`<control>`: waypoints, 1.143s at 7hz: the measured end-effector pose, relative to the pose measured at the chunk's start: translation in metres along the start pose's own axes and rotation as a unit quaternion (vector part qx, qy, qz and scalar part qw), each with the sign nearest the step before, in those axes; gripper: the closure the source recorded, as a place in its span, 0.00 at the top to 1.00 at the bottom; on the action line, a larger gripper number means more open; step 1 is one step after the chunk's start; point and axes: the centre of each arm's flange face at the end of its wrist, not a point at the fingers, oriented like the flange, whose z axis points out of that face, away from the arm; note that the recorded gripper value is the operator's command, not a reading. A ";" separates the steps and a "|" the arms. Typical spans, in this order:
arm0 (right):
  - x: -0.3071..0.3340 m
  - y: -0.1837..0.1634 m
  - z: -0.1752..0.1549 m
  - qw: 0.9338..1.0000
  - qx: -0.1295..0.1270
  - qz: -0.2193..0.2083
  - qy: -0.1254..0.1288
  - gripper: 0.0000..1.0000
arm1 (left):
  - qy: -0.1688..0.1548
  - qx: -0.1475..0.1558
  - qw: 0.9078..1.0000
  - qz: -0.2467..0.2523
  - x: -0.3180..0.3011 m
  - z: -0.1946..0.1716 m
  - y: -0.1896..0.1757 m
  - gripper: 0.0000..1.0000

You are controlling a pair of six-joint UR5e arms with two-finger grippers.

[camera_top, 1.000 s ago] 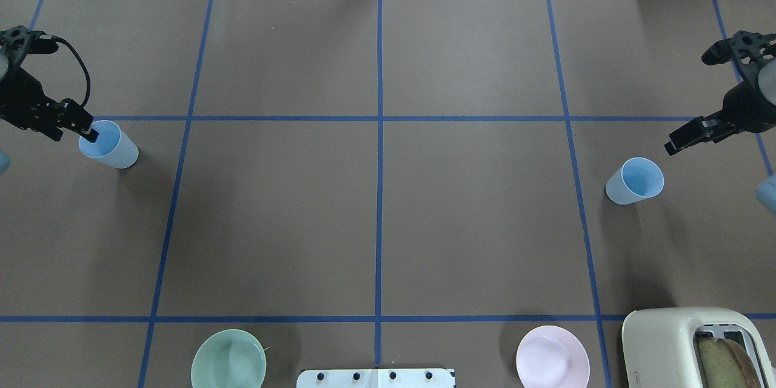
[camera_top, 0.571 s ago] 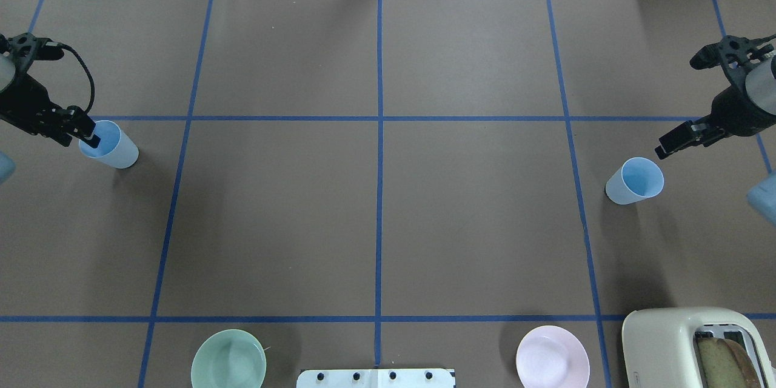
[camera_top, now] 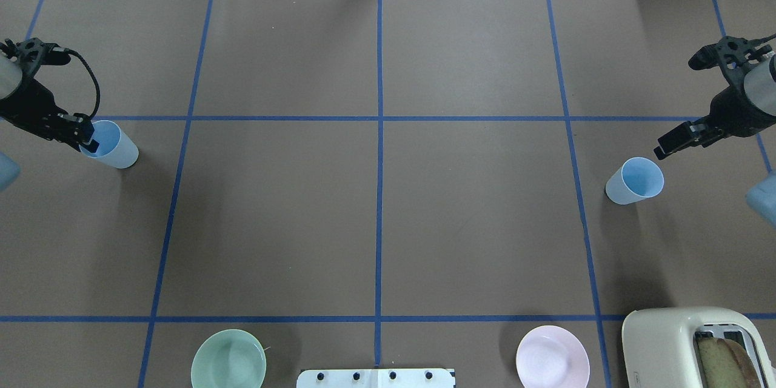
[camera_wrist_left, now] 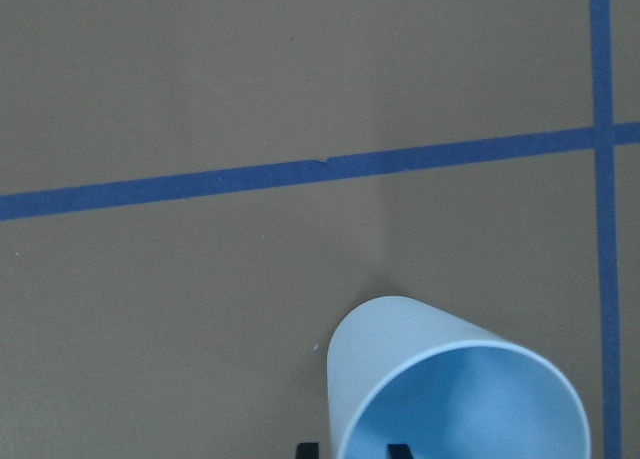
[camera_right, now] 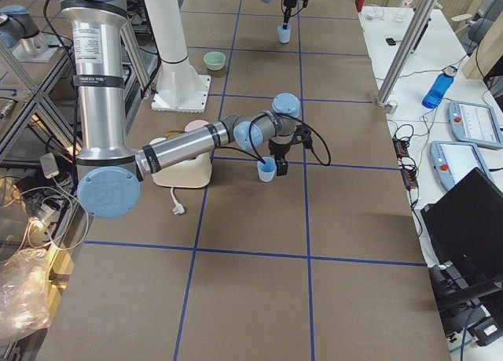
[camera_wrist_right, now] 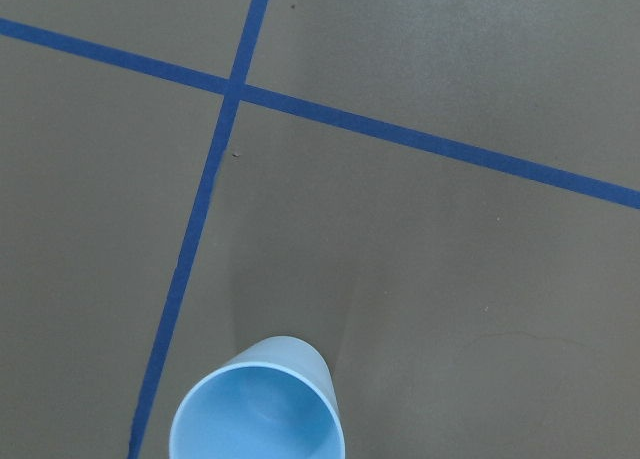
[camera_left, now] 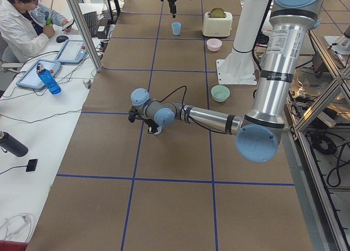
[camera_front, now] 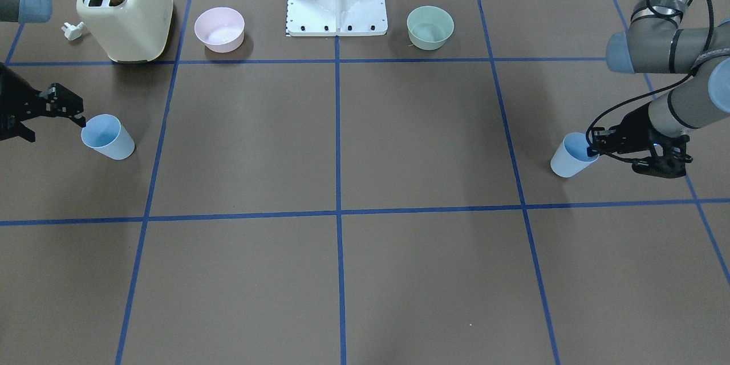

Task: Stack blue cups with both arms
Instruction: 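Slide the blue cup with the left gripper toward the table center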

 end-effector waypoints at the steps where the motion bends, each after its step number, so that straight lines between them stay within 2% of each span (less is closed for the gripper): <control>1: 0.000 0.000 0.000 1.000 0.000 0.000 0.000 0.98 | 0.003 0.004 1.000 0.000 0.003 -0.002 0.000 0.00; 3: 0.000 0.000 0.000 1.000 0.000 0.000 0.000 0.98 | 0.016 0.018 0.999 -0.025 0.030 -0.020 -0.003 0.00; 5: -0.001 0.002 0.004 1.000 -0.003 -0.002 0.003 0.98 | 0.039 0.031 0.995 -0.084 0.089 -0.039 -0.015 0.00; 8: -0.005 0.007 0.014 1.000 -0.011 -0.007 0.006 0.98 | 0.070 0.009 0.987 -0.147 0.203 -0.021 -0.007 0.00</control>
